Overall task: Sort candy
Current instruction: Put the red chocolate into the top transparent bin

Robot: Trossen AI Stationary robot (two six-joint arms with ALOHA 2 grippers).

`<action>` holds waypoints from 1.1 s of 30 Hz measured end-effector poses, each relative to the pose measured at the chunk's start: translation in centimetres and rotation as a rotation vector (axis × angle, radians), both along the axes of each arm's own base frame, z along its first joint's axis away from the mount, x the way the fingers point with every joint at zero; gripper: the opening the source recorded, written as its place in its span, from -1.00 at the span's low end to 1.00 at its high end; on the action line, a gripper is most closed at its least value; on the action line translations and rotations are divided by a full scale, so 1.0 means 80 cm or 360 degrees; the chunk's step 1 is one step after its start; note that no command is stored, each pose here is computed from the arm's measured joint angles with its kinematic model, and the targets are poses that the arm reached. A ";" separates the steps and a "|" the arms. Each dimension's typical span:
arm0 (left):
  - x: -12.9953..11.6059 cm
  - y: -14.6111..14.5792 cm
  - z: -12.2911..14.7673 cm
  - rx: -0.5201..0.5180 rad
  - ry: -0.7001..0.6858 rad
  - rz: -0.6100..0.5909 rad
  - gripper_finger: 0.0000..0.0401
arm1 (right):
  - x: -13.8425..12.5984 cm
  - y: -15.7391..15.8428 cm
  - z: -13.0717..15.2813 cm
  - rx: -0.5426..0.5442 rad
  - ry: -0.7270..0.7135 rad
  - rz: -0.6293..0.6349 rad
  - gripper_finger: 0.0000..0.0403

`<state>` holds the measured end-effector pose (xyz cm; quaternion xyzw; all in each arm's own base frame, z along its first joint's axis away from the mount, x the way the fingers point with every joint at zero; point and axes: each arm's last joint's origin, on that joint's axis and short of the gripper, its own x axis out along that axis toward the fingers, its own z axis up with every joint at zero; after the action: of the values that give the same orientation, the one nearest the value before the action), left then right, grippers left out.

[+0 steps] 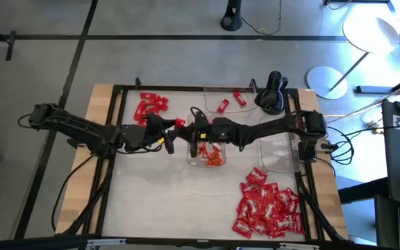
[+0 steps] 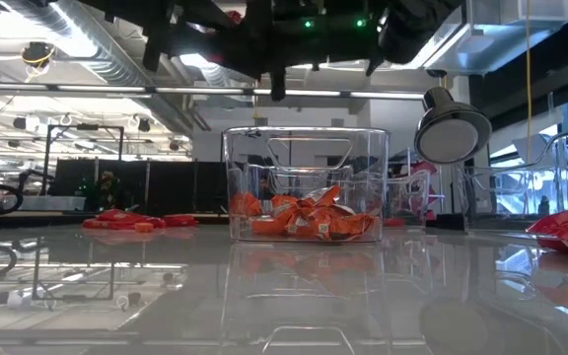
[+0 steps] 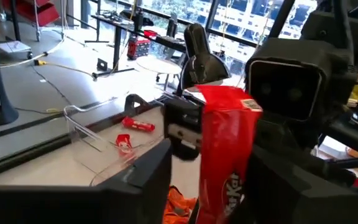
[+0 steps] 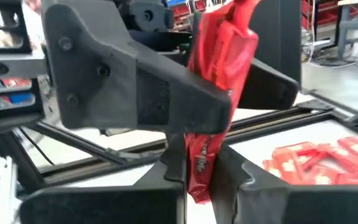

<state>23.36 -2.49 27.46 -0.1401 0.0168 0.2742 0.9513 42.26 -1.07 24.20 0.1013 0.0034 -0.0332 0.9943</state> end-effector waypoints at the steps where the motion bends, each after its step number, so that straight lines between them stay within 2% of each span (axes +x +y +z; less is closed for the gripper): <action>1: -0.002 0.001 0.002 0.0012 -0.0001 -0.0001 -0.06 | -0.003 -0.003 0.005 -0.0017 0.0018 -0.0012 -0.86; 4: -0.010 0.003 0.011 0.0073 -0.0012 0.0043 0.09 | -0.016 -0.018 0.027 -0.0084 0.0033 -0.0058 -0.90; 8: -0.022 0.009 0.011 0.0097 0.0061 0.0235 0.18 | -0.045 -0.049 0.057 -0.0218 0.0186 -0.0192 -0.86; 13: -0.032 0.012 -0.005 0.0032 0.0205 0.0350 0.19 | -0.098 -0.089 0.091 -0.0458 0.0495 -0.0474 -0.85; 17: -0.036 0.016 -0.025 -0.0074 0.0328 0.0434 0.19 | -0.131 -0.128 0.086 -0.0598 0.0856 -0.0692 -0.85; 20: -0.037 0.020 -0.037 -0.0150 0.0383 0.0501 0.19 | -0.149 -0.161 0.070 -0.0556 0.1093 -0.0769 -0.84; 24: -0.035 0.021 -0.049 -0.0208 0.0426 0.0556 0.19 | -0.162 -0.195 0.041 -0.0424 0.1307 -0.0763 -0.84; 33: -0.029 0.020 -0.058 -0.0238 0.0442 0.0579 0.19 | -0.170 -0.229 -0.009 -0.0093 0.1529 -0.0668 -0.84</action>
<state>21.04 -0.90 22.79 -0.1717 0.1423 0.4557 0.8617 28.68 -19.38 23.51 0.0452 0.4377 -0.2746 0.8550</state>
